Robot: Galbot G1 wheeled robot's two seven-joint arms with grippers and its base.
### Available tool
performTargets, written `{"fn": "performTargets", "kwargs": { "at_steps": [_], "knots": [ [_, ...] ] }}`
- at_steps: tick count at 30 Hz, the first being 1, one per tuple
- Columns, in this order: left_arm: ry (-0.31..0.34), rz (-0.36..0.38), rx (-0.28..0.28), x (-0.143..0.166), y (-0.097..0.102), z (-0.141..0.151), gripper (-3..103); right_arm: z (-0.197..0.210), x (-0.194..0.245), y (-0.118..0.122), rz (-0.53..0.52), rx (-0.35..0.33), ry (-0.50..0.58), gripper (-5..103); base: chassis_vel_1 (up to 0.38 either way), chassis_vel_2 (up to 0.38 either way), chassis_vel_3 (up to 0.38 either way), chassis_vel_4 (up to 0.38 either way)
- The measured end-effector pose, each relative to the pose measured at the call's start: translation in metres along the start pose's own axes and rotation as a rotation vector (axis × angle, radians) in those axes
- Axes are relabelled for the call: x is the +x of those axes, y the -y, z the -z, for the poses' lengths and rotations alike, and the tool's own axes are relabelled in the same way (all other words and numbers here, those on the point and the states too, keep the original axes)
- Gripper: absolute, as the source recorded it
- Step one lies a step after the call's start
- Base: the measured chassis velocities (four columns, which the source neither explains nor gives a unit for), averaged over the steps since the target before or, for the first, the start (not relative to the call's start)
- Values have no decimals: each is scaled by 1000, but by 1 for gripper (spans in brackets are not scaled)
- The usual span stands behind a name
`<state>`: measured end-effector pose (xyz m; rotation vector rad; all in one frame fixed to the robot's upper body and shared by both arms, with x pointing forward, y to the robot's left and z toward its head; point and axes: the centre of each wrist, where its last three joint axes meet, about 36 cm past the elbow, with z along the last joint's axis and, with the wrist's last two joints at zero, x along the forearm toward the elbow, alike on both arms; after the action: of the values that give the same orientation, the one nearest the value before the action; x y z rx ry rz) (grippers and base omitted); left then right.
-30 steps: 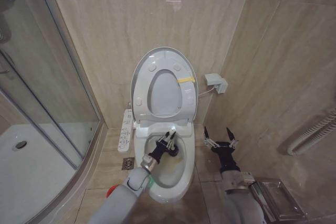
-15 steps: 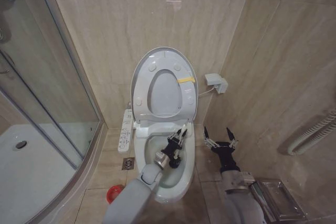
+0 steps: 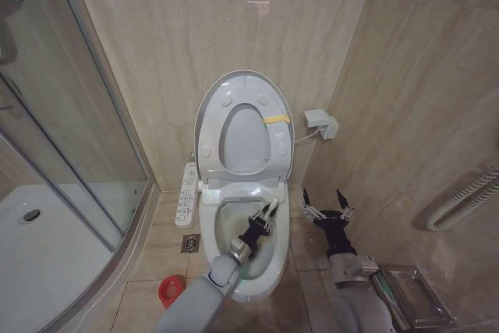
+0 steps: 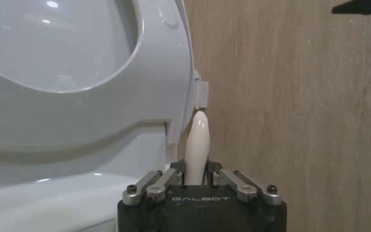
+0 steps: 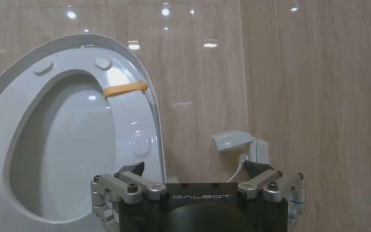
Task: Open the toilet lid, clean the toilet bowl with a toilet brush, close the toilet lid, and flush.
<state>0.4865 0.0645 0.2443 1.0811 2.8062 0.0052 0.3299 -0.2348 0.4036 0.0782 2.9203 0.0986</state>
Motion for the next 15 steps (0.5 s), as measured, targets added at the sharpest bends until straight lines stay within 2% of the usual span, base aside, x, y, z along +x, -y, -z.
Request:
{"fn": "performTargets", "kwargs": {
  "at_steps": [5,15],
  "knots": [
    [10,1,-9,13,1,12,20,0,0,0,0,0,0,100,0,0,0,0],
    [-9,37,-48,68,-22,22,20,0,0,0,0,0,0,100,0,0,0,0]
  ]
}}
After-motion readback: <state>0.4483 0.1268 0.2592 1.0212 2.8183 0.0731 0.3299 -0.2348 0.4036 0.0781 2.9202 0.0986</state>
